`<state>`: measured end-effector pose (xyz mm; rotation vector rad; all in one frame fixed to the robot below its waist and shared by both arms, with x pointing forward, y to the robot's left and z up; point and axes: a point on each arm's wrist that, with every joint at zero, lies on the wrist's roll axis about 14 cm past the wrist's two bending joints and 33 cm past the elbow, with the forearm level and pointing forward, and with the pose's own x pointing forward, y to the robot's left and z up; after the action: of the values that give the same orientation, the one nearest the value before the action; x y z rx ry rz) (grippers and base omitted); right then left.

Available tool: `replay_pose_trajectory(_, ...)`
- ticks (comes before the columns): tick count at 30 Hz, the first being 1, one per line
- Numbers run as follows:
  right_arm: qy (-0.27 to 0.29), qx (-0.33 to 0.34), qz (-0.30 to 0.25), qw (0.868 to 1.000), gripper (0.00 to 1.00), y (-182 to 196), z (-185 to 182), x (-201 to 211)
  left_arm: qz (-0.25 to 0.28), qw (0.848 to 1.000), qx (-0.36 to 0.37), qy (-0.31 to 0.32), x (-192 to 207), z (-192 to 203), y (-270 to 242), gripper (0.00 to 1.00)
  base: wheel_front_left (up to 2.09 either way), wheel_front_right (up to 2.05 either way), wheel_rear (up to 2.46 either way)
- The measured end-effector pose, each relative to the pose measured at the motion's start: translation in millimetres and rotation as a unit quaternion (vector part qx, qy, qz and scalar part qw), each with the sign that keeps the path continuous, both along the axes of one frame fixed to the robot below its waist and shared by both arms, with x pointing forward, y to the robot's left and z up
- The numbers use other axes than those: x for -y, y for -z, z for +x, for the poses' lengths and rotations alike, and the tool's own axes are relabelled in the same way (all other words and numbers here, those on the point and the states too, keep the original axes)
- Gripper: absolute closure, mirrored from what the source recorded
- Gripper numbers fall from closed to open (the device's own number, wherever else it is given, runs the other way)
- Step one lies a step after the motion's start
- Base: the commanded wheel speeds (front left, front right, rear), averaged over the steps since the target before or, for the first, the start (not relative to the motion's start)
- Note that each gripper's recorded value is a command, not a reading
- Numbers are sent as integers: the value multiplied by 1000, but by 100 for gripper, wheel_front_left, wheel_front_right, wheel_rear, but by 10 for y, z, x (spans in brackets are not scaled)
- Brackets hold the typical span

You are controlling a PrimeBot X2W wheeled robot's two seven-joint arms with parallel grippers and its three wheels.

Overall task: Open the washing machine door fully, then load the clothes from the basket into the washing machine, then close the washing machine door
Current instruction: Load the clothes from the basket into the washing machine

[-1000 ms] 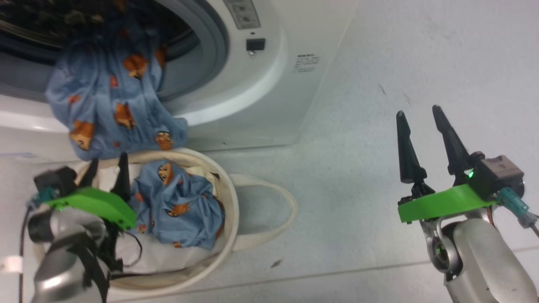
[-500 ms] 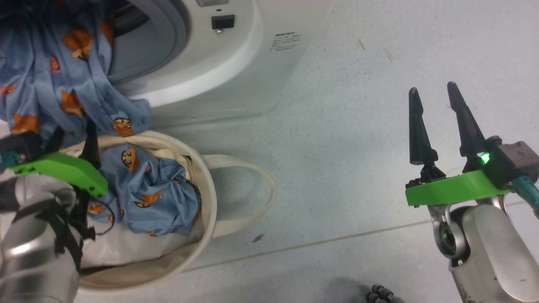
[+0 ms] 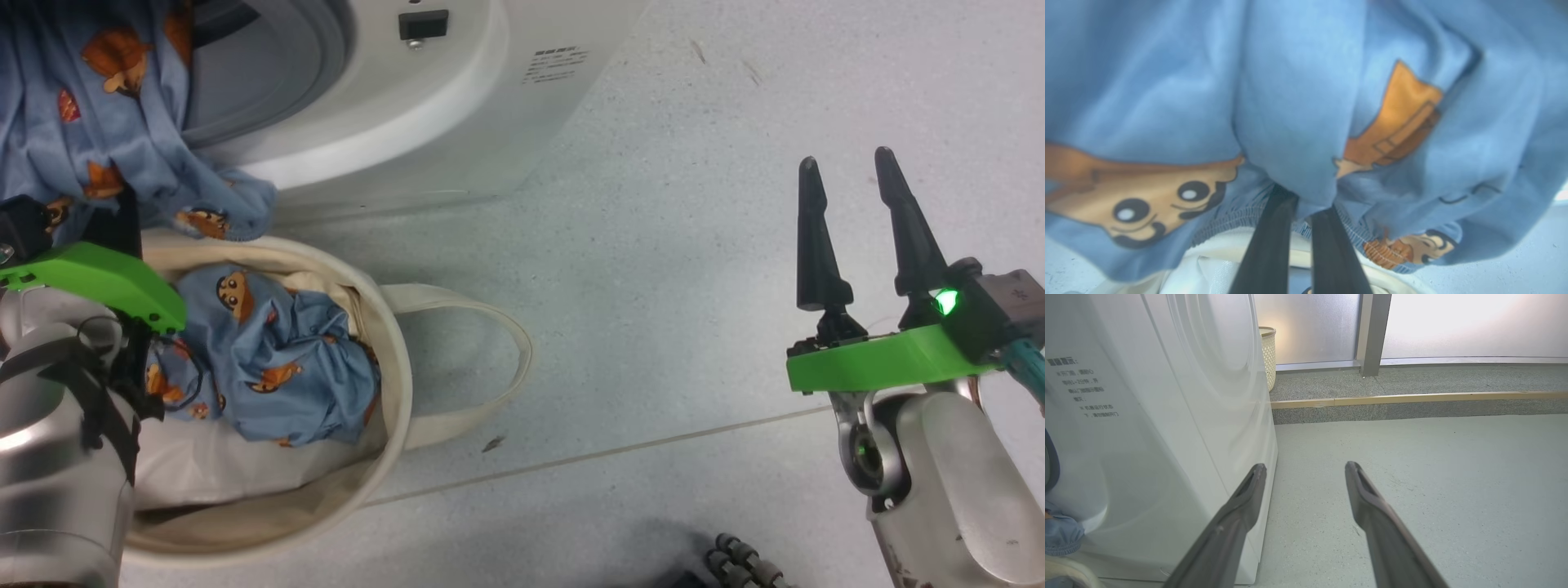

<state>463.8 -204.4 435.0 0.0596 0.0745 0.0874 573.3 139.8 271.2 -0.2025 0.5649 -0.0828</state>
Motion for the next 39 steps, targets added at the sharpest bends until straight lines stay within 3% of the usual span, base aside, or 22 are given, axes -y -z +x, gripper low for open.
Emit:
replay_pose_trajectory(11,-17,22,15,999,0,-150,47,-159,-12,998,55,-8,-17,-34,-394,100,0,0,0)
replay_pose_trajectory(25,-40,39,40,998,0,-329,10,-374,-13,984,175,-4,-46,166,-1310,100,0,0,0)
replay_pose_trajectory(39,3,0,5,1000,0,-10,-18,14,-21,974,224,18,214,1073,-1535,100,0,0,0)
